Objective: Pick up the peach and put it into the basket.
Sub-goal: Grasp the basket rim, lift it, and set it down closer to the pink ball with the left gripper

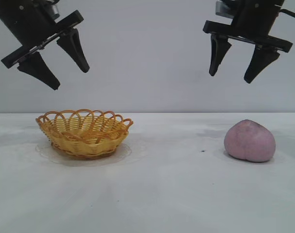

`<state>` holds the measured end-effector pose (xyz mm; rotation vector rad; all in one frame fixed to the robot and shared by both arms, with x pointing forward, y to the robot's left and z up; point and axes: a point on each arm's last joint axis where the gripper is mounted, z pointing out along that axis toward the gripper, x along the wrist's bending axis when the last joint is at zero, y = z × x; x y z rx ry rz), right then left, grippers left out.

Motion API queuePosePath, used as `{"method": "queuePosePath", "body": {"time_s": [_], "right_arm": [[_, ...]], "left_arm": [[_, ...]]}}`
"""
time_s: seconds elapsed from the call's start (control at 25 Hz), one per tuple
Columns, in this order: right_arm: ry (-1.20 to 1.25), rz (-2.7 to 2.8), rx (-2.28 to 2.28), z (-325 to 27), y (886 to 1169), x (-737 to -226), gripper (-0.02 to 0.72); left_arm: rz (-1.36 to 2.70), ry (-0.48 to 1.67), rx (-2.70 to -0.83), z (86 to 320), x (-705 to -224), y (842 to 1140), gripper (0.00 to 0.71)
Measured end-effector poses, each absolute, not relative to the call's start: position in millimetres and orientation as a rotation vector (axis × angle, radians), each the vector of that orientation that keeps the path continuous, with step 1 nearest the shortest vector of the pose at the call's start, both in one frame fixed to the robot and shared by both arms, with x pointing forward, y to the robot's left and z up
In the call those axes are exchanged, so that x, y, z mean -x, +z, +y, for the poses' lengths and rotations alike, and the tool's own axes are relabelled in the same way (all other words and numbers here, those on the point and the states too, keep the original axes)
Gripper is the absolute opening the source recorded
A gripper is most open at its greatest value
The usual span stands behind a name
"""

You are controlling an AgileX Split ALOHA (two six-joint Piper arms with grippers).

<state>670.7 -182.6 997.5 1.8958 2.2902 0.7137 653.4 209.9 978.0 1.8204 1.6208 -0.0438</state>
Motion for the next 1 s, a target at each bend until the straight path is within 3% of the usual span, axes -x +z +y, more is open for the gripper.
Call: {"method": "queuePosePath", "body": {"time_s": [0.68, 1.0], "right_arm": [[0.711, 2.303, -1.893, -182.0, 1003.3, -671.1, 0.508], [0.707, 2.305, -1.887, -182.2, 1003.2, -671.1, 0.508]], "left_arm": [[1.603, -0.053, -1.842, 209.4, -652.2, 977.8, 0.466], [1.484, 0.006, -1.972, 210.4, -653.5, 983.1, 0.466]]}}
